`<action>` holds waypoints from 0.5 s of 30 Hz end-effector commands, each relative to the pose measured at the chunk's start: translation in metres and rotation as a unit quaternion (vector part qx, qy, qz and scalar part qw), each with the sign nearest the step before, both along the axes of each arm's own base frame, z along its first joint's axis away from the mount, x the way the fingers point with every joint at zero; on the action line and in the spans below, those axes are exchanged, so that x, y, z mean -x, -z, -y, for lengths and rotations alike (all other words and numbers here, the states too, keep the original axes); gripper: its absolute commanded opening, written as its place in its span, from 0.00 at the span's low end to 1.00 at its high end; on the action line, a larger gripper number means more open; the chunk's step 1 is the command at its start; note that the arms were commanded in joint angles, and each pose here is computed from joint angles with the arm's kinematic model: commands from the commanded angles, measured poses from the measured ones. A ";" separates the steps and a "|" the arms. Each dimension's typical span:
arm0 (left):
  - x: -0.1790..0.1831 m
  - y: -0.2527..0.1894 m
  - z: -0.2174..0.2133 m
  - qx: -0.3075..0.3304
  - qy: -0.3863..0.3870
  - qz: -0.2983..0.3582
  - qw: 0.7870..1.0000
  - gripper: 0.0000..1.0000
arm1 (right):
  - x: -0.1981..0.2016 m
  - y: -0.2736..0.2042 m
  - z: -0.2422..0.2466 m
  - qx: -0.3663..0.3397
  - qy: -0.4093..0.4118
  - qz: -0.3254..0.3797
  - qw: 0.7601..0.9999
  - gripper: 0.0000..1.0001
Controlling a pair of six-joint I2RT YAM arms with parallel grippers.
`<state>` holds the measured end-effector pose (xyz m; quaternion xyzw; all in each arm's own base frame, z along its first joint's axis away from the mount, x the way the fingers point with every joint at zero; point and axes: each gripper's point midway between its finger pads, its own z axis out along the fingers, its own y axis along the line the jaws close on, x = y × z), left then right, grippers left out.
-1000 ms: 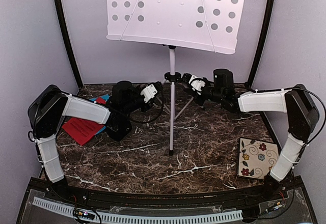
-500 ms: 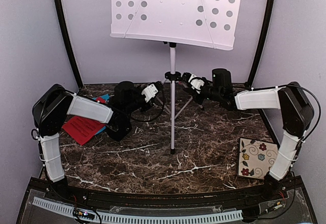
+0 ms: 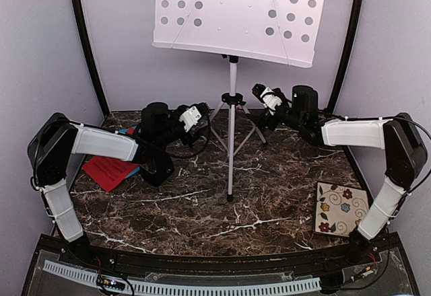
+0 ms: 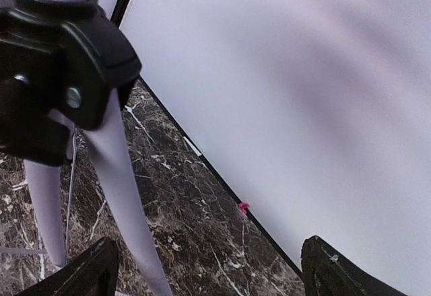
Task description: Set up the instrument practice props
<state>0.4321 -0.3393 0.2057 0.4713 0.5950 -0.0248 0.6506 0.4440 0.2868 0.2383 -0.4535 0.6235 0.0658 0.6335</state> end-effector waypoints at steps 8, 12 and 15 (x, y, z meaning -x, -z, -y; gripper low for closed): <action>0.039 -0.055 -0.028 0.104 -0.032 -0.117 0.987 0.70 | 0.059 -0.036 0.004 -0.115 0.017 -0.040 0.992 0.97; 0.047 -0.070 -0.050 0.145 -0.062 -0.193 0.968 0.72 | 0.069 -0.031 0.013 -0.156 0.039 -0.107 0.981 0.99; 0.043 -0.083 -0.079 0.182 -0.091 -0.237 0.950 0.73 | 0.078 -0.027 0.015 -0.169 0.041 -0.153 0.973 0.99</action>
